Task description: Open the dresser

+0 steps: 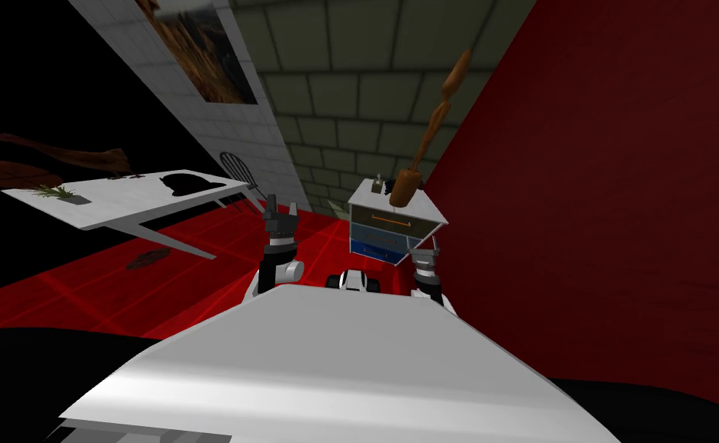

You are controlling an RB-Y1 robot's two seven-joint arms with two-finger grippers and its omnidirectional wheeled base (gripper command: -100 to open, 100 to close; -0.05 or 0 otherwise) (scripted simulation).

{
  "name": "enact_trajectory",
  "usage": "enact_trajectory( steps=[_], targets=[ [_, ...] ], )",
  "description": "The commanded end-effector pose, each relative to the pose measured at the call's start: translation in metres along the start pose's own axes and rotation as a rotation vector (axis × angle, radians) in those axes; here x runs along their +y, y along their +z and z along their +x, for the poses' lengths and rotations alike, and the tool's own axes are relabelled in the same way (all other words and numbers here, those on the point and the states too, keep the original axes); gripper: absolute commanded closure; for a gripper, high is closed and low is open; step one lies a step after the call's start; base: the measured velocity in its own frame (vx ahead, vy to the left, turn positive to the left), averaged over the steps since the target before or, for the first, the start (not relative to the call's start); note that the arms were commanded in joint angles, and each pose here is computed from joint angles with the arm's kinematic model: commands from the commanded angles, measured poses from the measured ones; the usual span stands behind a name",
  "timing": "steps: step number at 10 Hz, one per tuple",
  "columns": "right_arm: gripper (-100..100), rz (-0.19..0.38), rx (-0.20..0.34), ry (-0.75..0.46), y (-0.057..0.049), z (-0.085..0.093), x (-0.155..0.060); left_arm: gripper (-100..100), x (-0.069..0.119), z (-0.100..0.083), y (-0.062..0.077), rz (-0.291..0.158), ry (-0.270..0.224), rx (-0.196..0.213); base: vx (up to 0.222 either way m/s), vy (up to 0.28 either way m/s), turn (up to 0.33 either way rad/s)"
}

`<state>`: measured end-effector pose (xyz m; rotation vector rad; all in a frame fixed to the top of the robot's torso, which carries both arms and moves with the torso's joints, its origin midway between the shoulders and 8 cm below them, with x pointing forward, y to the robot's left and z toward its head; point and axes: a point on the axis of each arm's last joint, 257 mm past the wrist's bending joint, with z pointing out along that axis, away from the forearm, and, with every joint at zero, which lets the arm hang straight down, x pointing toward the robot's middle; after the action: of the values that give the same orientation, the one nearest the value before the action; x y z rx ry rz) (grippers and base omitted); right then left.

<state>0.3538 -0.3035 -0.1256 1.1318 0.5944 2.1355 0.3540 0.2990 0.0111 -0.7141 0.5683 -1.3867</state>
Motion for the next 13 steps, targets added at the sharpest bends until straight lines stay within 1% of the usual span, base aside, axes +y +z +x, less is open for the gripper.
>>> enact_trajectory(
  steps=[1,2,3,5,6,8,9,11,12,13],
  targets=[
    [-100,-0.004,-0.004,0.088,-0.008,-0.009,-0.003,0,0.000,0.000,0.000,0.000,0.000,0.000,0.046,0.026,0.058],
    [-100,-0.004,-0.004,0.116,-0.008,-0.009,-0.003,0,0.000,0.000,0.000,0.000,0.000,0.000,0.023,0.013,-0.010],
    [-100,-0.012,-0.006,0.153,-0.015,-0.016,-0.004,0,0.000,0.000,0.000,0.000,0.000,0.000,0.042,0.024,0.126],
    [-100,-0.011,-0.009,0.210,-0.016,-0.017,-0.005,0,0.000,0.000,0.000,0.000,0.000,0.000,0.036,0.014,0.019],
    [-100,-0.021,-0.010,0.247,-0.023,-0.023,-0.006,0,0.000,0.000,0.000,0.000,0.000,0.000,0.051,0.028,0.086],
    [-100,-0.019,-0.015,0.303,-0.024,-0.025,-0.007,0,0.000,0.000,0.000,0.000,0.000,0.000,0.040,0.018,0.049],
    [-100,-0.031,-0.017,0.339,-0.032,-0.032,-0.008,0,0.000,0.000,0.000,0.000,0.000,0.000,0.048,0.020,0.099],
    [-100,-0.030,-0.020,0.396,-0.033,-0.033,-0.009,0,0.000,0.000,0.000,0.000,0.000,0.000,0.040,0.016,0.033],
    [-100,-0.043,-0.023,0.431,-0.041,-0.040,-0.009,0,0.000,0.000,0.000,0.000,0.000,0.000,0.052,0.021,0.087],
    [-100,-0.042,-0.025,0.462,-0.042,-0.041,-0.010,0,0.000,0.000,0.000,0.000,0.000,0.000,0.057,0.023,0.080]
  ],
)
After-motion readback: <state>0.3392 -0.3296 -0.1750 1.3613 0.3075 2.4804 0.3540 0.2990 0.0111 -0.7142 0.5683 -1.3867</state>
